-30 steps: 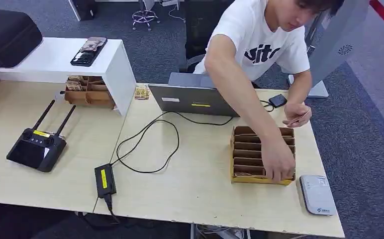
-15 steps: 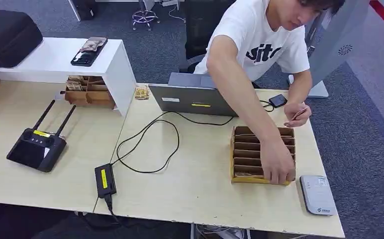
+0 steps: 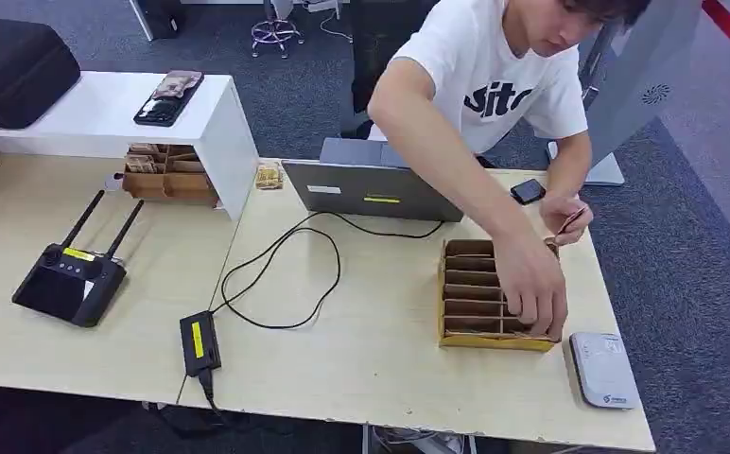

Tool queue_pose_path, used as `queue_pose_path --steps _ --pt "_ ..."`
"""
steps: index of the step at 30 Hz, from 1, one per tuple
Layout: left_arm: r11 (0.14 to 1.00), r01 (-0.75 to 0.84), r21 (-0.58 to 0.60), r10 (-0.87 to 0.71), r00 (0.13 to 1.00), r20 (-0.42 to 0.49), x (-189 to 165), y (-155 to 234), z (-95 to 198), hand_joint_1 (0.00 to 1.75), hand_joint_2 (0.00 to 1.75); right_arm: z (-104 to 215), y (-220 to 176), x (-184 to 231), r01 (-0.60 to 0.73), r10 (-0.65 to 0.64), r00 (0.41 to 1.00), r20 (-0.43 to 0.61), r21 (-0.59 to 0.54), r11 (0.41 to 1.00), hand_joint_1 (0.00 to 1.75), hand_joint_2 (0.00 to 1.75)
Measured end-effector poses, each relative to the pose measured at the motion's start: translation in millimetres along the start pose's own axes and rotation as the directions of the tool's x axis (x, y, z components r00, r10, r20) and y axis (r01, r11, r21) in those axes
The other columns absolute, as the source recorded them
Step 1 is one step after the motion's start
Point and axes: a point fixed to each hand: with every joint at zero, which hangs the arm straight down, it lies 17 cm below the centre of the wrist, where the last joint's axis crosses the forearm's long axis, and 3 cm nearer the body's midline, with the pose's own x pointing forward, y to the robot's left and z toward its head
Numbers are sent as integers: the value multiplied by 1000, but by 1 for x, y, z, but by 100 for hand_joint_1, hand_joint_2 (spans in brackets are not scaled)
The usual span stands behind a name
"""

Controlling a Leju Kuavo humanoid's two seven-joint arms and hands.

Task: Pass the card to the sensor for recognition and then transmit it.

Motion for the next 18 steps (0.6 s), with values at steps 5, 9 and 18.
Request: queue_pose_path --steps 5,9,18 --pt "988 -147 55 146 989 34 5 7 0 0 0 -1 -5 -3 -13 13 1000 -6 -29 999 0 175" --pt "960 -276 47 272 959 77 32 18 -2 0 0 -1 -7 -3 -29 29 1000 -1 -46 999 0 175" --pt "934 -353 47 349 934 83 42 28 -3 0 0 -1 -7 -7 -35 34 999 -5 -47 998 0 175"
